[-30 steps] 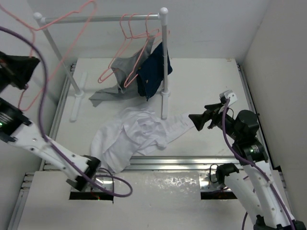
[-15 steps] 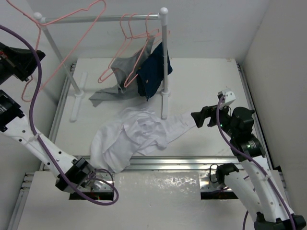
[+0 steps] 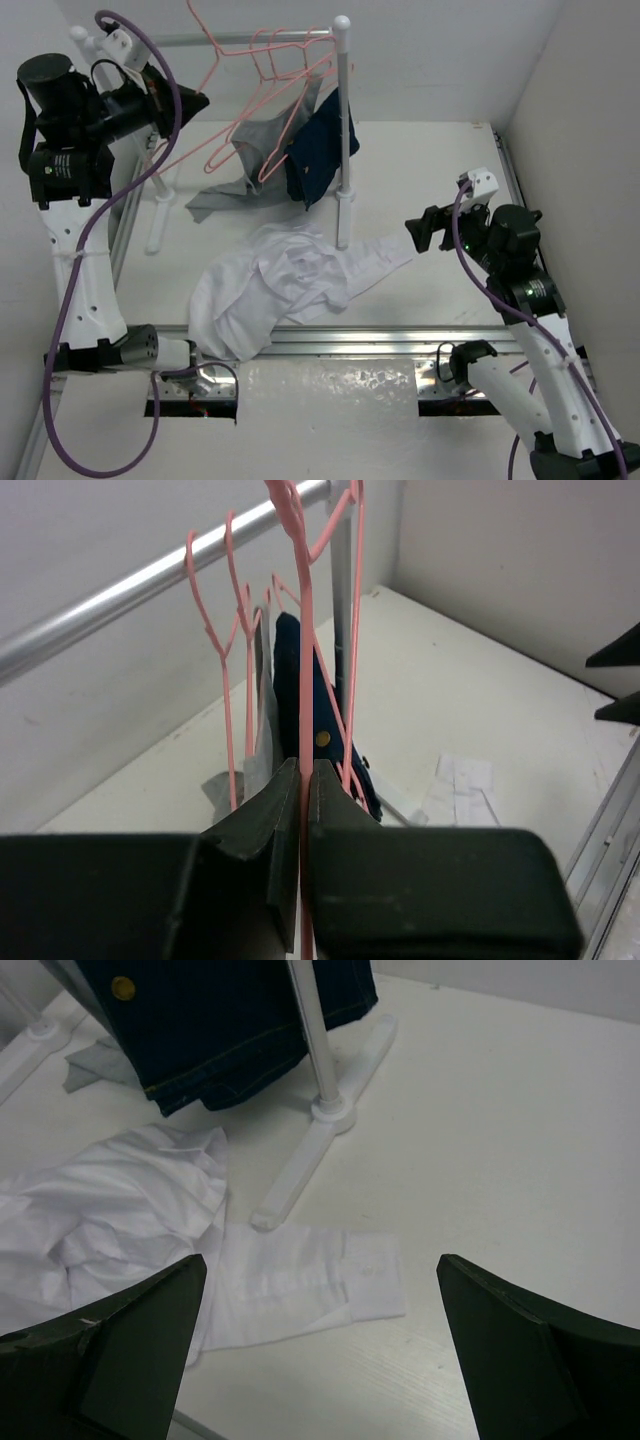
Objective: Place the shirt on the hanger
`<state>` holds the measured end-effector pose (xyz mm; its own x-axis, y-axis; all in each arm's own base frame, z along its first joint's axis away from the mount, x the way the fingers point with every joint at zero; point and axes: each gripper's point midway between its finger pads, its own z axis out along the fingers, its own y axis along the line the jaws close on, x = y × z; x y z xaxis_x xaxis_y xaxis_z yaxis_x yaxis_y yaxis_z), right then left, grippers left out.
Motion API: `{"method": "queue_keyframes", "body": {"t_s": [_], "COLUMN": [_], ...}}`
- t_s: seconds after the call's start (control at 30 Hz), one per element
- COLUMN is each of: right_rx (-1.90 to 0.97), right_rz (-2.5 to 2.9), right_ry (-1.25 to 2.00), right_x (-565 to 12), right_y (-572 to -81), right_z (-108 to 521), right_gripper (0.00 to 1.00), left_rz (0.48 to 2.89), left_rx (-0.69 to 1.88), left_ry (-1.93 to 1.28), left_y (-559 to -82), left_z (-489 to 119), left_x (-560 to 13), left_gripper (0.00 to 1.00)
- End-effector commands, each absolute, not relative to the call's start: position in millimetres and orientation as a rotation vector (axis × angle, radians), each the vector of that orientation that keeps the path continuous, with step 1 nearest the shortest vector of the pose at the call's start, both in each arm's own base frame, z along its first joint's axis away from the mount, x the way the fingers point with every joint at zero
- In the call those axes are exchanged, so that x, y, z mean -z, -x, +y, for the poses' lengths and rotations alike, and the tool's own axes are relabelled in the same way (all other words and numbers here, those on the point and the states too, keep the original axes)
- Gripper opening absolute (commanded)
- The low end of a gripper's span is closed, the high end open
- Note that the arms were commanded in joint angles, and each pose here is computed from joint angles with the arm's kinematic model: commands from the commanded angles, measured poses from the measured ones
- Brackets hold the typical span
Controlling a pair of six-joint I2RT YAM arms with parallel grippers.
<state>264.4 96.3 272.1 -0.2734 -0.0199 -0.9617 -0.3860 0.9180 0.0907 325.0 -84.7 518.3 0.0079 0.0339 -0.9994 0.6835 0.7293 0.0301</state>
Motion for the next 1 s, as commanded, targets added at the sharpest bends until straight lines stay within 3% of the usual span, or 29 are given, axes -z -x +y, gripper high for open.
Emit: {"method": "queue_keyframes", "body": {"t_s": [0.0,0.23,0.37,0.47,0.63,0.8,0.97], "right_rx": [-0.395,-0.515,-0.55,-0.514,-0.493,-0.663,-0.766], "right_rz": [1.744,1.683,1.643,1.623,1.533,1.419,1.359], "right_ry": [0.388,0.546,0.578,0.567,0.61,0.81,0.881], "right_x": [-304.3,-326.5,-339.5,-351.5,-370.1,-378.0,-373.4], "right_y": [-262.5,-248.6,-241.4,-238.1,-223.3,-197.2,-202.4], "right_z": [106.1,130.6,136.3,130.9,129.8,160.3,177.8], "right_gripper": [0.99,0.99,0.99,0.99,0.99,0.98,0.95], "left_rz": [1.421,1.402,1.529,1.576,1.549,1.605,1.518], "left_rx": [0.476,0.654,0.667,0.706,0.624,0.828,0.943], "left_ry": [-0.707,-0.801,-0.851,-0.969,-1.063,-1.263,-1.321], "left_y": [-299.1,-272.8,-296.5,-283.7,-275.0,-248.9,-227.5], "left_z": [-90.0,-123.4,-169.4,-206.7,-201.3,-216.1,-225.6], "left_x": [-533.7,-535.5,-483.0,-441.9,-400.9,-342.9,-337.4], "left_gripper": [0.0,0.0,0.0,0.0,0.0,0.0,0.0]}}
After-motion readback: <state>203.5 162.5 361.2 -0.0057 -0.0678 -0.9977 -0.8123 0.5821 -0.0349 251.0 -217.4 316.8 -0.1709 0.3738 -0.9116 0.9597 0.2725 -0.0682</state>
